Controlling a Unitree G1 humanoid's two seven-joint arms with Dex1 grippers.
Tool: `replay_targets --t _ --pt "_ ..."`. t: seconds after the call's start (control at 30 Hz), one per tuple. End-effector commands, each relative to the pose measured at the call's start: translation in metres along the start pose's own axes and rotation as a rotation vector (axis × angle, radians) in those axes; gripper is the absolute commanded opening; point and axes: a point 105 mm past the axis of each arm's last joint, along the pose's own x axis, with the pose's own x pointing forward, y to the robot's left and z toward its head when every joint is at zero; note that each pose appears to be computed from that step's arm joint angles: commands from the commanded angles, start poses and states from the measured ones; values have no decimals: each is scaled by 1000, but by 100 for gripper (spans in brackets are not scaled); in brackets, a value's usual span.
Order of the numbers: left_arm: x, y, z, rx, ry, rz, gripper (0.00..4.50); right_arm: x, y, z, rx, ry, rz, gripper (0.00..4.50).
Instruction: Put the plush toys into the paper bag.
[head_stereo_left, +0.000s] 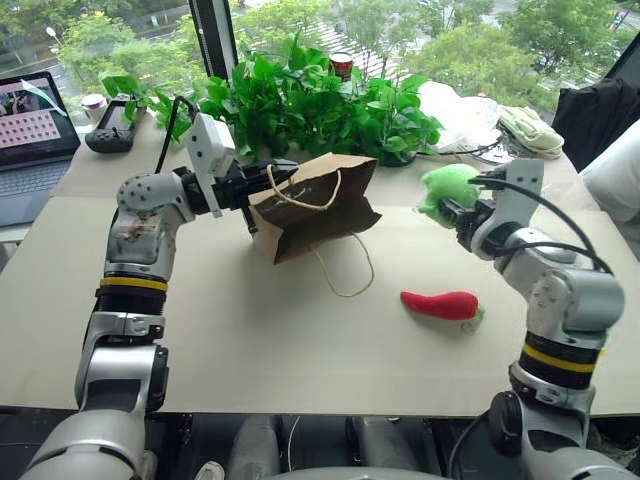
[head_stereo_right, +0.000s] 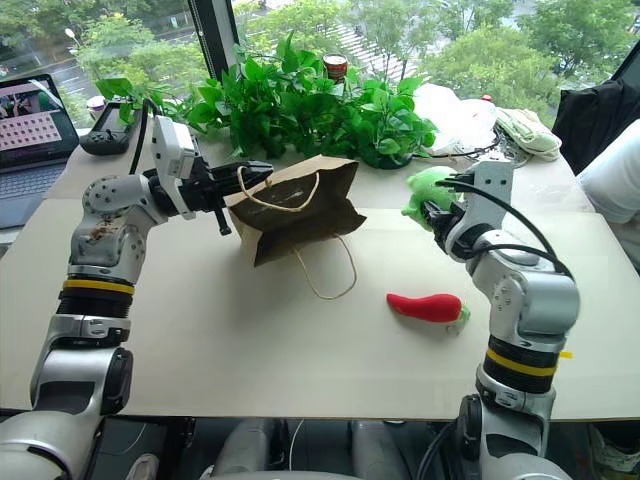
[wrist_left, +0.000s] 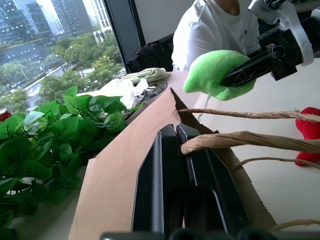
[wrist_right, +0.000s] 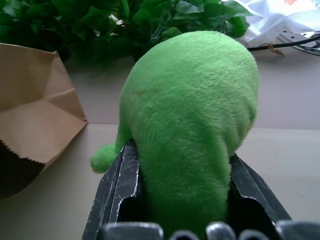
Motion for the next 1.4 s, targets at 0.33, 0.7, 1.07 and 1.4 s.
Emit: replay_targets --t 0.33,0.7,1.07,1.4 --pt "5 2 16 20 -54 -2 0 -25 87 9 -77 45 416 174" --pt "10 -4 15 19 -55 -37 0 33 112 -14 37 132 350 174" --pt "11 -7 15 27 -49 -65 0 55 97 -9 71 116 244 174" --pt "12 -10 13 32 -44 -81 0 81 117 6 226 64 160 174"
